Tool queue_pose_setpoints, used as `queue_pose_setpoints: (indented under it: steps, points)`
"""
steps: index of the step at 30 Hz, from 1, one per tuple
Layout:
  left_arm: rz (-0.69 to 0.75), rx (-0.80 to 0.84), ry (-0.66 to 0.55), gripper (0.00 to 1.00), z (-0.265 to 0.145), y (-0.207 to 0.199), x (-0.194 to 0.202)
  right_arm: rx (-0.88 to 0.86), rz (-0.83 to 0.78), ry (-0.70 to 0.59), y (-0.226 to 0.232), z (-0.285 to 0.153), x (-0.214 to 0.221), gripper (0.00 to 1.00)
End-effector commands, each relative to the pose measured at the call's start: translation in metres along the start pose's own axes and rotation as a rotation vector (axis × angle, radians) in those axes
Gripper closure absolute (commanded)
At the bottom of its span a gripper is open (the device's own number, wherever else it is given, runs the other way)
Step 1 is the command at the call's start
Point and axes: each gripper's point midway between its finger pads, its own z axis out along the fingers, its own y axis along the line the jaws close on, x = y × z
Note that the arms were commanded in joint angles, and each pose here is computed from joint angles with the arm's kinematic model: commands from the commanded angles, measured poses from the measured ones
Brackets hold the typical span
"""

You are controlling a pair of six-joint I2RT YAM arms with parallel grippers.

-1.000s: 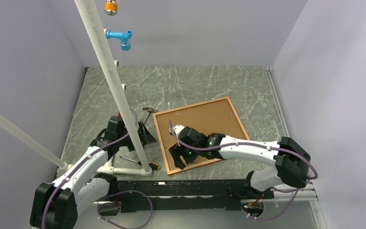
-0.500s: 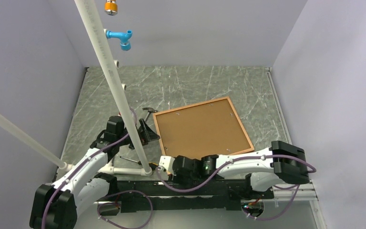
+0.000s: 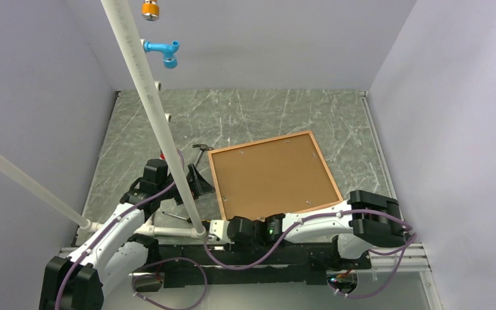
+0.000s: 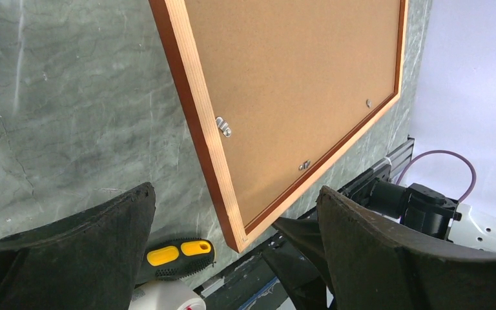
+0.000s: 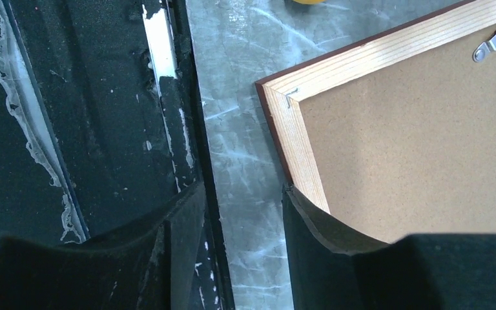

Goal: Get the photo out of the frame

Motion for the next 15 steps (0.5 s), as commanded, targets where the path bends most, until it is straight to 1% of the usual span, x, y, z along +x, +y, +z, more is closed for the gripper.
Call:
queue_pose_setpoints:
  steps: [1, 6, 8, 15]
  points:
    - [0.044, 0.031, -0.032, 0.03, -0.003, -0.01, -0.008, 0.061, -0.008, -0.102, -0.015, -0.023, -0.039, 0.49]
    - [0.043, 0.023, -0.022, 0.03, -0.002, -0.01, -0.009, 0.106, 0.006, -0.131, -0.027, -0.039, -0.054, 0.47]
    - [0.047, 0.021, -0.024, 0.01, -0.003, -0.011, -0.011, 0.109, -0.002, -0.13, -0.03, -0.036, -0.05, 0.45]
    - [0.037, 0.033, -0.011, 0.01, 0.0, -0.016, -0.014, 0.109, 0.025, -0.093, -0.035, -0.012, -0.034, 0.44]
